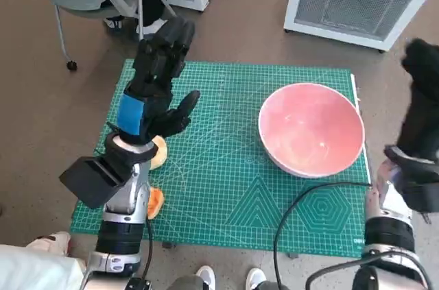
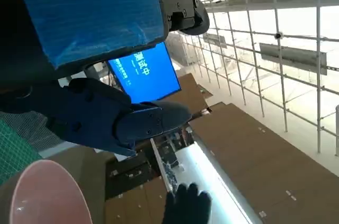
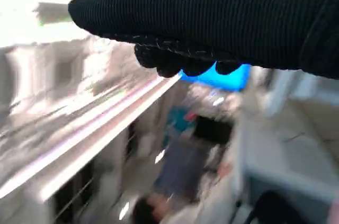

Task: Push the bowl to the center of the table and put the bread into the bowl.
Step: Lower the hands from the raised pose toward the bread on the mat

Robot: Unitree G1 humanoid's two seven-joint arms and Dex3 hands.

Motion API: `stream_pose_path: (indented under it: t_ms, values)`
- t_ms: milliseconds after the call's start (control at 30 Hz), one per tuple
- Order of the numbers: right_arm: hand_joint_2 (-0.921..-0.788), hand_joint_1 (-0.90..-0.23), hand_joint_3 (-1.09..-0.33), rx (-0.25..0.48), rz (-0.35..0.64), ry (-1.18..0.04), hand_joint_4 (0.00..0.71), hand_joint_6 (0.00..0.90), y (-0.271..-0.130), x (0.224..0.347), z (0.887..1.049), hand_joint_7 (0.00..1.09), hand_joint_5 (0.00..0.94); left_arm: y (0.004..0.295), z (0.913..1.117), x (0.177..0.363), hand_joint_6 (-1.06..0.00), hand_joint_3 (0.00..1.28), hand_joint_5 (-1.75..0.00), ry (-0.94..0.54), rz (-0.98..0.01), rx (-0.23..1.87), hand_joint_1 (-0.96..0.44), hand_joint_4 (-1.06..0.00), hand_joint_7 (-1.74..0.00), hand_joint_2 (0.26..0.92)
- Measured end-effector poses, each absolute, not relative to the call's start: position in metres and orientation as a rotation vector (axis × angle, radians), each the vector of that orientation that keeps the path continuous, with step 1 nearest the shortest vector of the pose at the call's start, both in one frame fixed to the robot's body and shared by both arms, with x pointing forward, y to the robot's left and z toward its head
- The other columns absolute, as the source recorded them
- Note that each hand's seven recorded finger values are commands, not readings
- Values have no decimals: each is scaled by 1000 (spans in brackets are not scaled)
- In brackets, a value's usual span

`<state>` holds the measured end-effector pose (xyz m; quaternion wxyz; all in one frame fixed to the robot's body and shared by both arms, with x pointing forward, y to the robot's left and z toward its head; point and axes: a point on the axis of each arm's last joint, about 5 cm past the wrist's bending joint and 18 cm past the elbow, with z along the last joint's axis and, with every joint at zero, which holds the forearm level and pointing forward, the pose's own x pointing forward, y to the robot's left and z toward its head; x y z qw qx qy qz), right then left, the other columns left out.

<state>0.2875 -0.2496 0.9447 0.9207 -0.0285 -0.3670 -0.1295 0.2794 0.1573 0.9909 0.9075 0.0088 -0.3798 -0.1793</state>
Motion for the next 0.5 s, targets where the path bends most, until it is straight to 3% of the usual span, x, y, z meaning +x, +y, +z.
stream_pose_path:
  t_ms: [233, 500]
  values:
    - [-921, -565, -840, -4, -336, -575, 356, 159, -258, 283, 923, 410, 1, 159, 989, 279, 1, 460, -4, -777, -361, 16, -343, -151, -500, 921]
    - [-921, -527, -873, 74, -349, -401, 328, 178, -255, 282, 903, 337, 1, 160, 988, 279, 1, 459, -4, -773, -357, 15, -342, -152, -502, 921]
